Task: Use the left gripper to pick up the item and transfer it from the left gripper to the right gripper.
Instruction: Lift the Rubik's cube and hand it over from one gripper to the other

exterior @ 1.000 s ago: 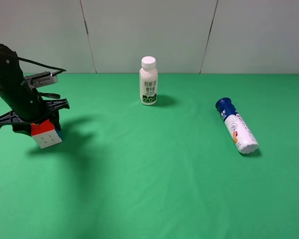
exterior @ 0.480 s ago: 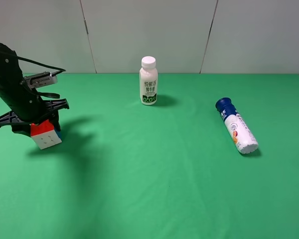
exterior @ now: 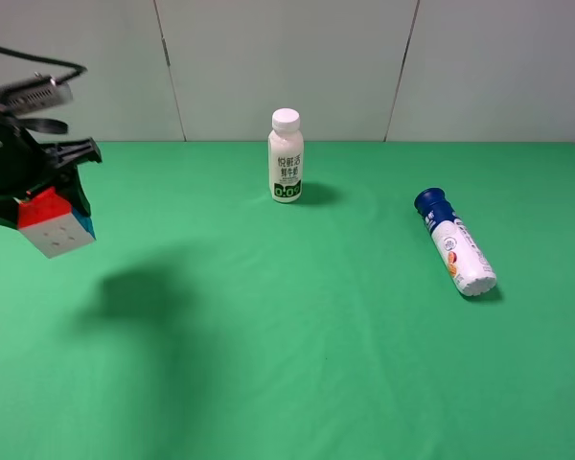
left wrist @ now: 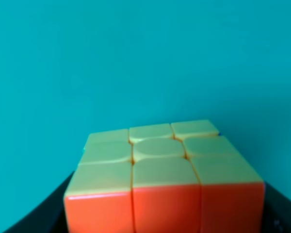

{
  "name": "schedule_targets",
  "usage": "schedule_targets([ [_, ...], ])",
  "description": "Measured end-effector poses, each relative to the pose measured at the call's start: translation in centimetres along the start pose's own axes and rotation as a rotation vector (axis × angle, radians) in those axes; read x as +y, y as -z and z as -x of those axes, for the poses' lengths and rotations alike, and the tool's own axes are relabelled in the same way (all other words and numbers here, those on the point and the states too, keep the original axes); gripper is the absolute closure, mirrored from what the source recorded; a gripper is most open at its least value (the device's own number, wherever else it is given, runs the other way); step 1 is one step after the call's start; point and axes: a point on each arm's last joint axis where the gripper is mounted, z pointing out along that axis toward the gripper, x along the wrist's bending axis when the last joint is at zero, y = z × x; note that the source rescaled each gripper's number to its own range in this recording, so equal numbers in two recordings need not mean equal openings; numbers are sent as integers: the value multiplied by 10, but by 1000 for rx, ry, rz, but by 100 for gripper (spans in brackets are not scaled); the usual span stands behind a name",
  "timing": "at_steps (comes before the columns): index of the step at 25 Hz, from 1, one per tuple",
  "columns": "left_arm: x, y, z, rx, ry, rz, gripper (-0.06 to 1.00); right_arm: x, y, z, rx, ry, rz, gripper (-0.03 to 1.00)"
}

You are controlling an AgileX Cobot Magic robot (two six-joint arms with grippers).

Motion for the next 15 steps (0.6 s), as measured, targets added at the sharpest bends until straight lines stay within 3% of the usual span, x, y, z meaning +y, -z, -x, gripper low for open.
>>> schedule_targets([
  [6, -13, 42, -2, -74, -15, 59, 94, 0, 0, 0, 0, 0, 0, -3],
  [12, -23, 53, 11, -252, -61, 8, 94, 0, 0, 0, 0, 0, 0, -3],
  [15, -26, 56, 22, -375, -85, -19, 94, 0, 0, 0, 0, 0, 0, -3],
])
